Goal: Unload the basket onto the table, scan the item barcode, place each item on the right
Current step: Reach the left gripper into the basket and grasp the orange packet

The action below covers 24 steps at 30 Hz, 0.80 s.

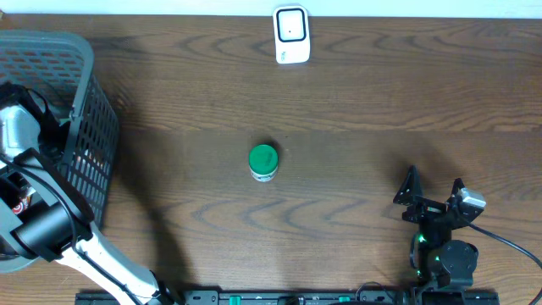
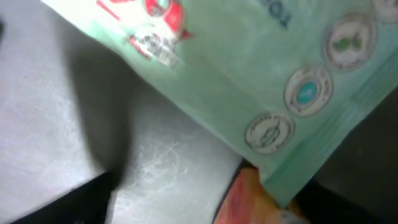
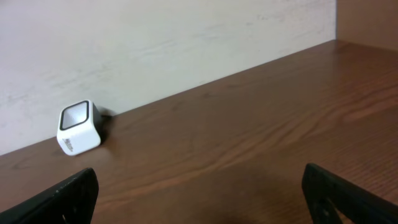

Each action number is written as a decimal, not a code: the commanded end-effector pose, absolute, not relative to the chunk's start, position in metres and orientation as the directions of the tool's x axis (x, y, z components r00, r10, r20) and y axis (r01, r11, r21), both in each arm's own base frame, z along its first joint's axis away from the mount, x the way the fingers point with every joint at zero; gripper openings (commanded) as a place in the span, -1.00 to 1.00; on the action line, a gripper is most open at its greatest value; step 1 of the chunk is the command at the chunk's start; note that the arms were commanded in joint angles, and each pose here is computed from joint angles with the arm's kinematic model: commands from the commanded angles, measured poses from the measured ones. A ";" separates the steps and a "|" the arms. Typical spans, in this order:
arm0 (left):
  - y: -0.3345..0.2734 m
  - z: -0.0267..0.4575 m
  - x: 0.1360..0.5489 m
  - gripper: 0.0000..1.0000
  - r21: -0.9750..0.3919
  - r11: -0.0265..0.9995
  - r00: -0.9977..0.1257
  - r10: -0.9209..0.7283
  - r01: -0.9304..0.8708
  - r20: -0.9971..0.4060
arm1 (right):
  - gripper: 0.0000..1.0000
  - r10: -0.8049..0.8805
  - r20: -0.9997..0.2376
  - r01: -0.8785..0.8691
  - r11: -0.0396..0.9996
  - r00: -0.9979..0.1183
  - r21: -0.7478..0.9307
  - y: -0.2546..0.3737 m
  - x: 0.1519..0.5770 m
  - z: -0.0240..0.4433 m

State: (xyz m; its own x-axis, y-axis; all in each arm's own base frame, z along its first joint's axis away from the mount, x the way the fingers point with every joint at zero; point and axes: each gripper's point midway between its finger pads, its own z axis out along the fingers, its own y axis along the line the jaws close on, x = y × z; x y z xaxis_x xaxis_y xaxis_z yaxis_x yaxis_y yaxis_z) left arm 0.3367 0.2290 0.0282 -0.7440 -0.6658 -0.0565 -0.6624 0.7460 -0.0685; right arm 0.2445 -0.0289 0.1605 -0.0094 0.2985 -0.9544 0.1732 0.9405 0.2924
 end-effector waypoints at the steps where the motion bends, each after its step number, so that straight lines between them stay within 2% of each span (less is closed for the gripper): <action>1: 0.221 0.014 0.324 0.39 -0.057 0.756 -0.758 -0.653 -0.652 0.009 | 0.99 0.302 -0.953 0.174 0.939 -0.009 0.296 -0.029 0.244 0.160; 3: 0.219 0.015 0.321 0.12 -0.056 0.753 -0.755 -0.655 -0.656 0.023 | 0.99 0.302 -0.953 0.174 0.939 -0.009 0.296 -0.029 0.244 0.160; 5: 0.219 0.016 0.320 -0.29 -0.055 0.750 -0.752 -0.659 -0.659 0.027 | 0.99 0.302 -0.953 0.174 0.939 -0.009 0.296 -0.029 0.244 0.160; 7: 0.219 0.022 0.320 -0.53 -0.056 0.733 -0.735 -0.678 -0.678 0.021 | 0.99 0.302 -0.953 0.174 0.939 -0.009 0.296 -0.029 0.244 0.160; 11: 0.222 0.053 0.325 -0.56 -0.064 0.709 -0.708 -0.705 -0.703 -0.035 | 0.98 0.302 -0.953 0.174 0.939 -0.009 0.296 -0.029 0.244 0.160; 14: 0.229 0.107 0.335 -0.56 -0.082 0.713 -0.699 -0.699 -0.696 -0.150 | 0.99 0.302 -0.953 0.174 0.939 -0.009 0.296 -0.029 0.244 0.160; 17: 0.235 0.194 0.343 -0.56 -0.124 0.696 -0.629 -0.700 -0.707 -0.339 | 0.98 0.302 -0.953 0.174 0.939 -0.009 0.296 -0.029 0.244 0.160; 20: 0.225 0.299 0.341 -0.56 -0.248 0.668 -0.471 -0.697 -0.702 -0.541 | 0.98 0.302 -0.953 0.174 0.939 -0.009 0.296 -0.029 0.244 0.160; 21: 0.210 0.341 0.338 -0.56 -0.330 0.678 -0.405 -0.686 -0.657 -0.604 | 0.98 0.302 -0.953 0.174 0.939 -0.009 0.296 -0.029 0.244 0.160; 23: 0.179 0.390 0.336 -0.56 -0.445 0.710 -0.339 -0.672 -0.545 -0.658 | 0.98 0.302 -0.953 0.174 0.939 -0.009 0.296 -0.029 0.244 0.160; 24: 0.151 0.420 0.335 -0.55 -0.506 0.747 -0.319 -0.651 -0.431 -0.689 | 0.99 0.302 -0.953 0.174 0.939 -0.009 0.296 -0.029 0.244 0.160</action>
State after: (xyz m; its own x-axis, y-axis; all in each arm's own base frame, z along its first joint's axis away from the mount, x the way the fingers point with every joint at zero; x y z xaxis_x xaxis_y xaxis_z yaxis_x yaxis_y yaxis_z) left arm 0.3446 0.2120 0.3516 -0.4047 -0.6346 -0.6584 -0.6217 0.7189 -0.3108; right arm 0.2445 -0.0288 0.1606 -0.0091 0.2985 -0.9544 0.1727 0.9405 0.2925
